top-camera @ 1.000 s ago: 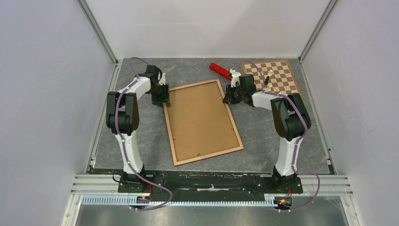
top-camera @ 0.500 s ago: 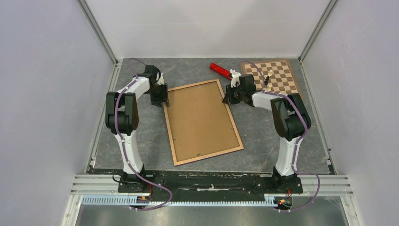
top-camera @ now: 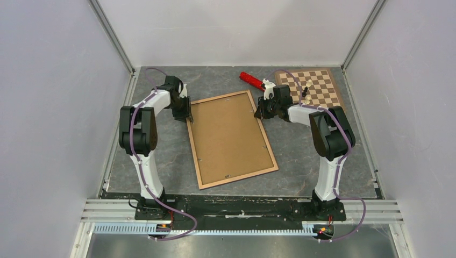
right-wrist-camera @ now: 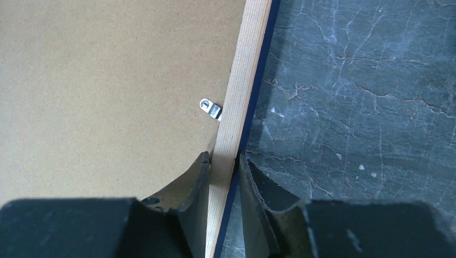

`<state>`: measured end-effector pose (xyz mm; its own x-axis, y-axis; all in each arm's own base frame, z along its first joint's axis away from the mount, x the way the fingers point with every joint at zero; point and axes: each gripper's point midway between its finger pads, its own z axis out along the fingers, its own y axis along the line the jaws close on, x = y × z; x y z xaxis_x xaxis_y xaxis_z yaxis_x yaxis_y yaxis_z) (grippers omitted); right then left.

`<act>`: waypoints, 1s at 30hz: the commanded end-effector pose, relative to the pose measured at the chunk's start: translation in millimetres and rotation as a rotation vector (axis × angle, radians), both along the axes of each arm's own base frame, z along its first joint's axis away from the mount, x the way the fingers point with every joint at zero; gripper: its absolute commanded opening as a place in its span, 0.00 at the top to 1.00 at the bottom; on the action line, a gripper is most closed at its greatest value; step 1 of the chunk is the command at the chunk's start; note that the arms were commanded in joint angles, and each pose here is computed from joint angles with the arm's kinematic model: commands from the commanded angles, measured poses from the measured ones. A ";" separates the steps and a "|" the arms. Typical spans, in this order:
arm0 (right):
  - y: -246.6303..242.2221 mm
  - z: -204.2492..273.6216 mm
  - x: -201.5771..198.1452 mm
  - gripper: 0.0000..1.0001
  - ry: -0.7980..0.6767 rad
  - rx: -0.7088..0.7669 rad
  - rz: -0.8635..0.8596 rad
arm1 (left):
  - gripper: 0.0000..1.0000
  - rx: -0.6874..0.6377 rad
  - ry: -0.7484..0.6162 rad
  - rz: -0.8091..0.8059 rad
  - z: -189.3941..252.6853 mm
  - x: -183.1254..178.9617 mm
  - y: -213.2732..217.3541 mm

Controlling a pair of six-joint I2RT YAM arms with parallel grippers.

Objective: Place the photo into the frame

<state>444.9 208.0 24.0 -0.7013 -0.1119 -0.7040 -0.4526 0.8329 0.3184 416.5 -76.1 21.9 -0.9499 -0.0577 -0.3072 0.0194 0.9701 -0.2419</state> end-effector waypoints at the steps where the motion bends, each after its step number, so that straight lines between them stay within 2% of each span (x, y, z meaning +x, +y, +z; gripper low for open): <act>1: -2.1 -29.6 -17.0 0.98 0.080 -0.040 0.009 | 0.60 0.064 0.067 -0.044 -9.3 -24.2 10.0; 5: -2.0 -28.6 -17.6 0.98 0.078 -0.040 0.009 | 0.59 0.080 0.058 -0.038 -6.6 -22.9 13.0; 8: -3.0 -28.3 -17.5 0.99 0.077 -0.042 0.007 | 0.49 0.089 0.049 -0.032 -4.1 -21.0 14.6; 11: -3.8 -28.4 -17.9 0.99 0.076 -0.045 0.005 | 0.43 0.091 0.039 -0.017 -0.1 -18.0 16.1; 30: -8.8 -29.4 -18.6 1.00 0.079 -0.045 -0.001 | 0.38 0.091 0.011 0.049 8.5 -3.0 30.4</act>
<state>445.8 208.3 24.1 -0.6958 -0.1089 -0.7100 -0.4547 0.8320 0.3180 413.4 -61.7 22.3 -0.9518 -0.0698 -0.2988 -0.0095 0.9800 -0.1986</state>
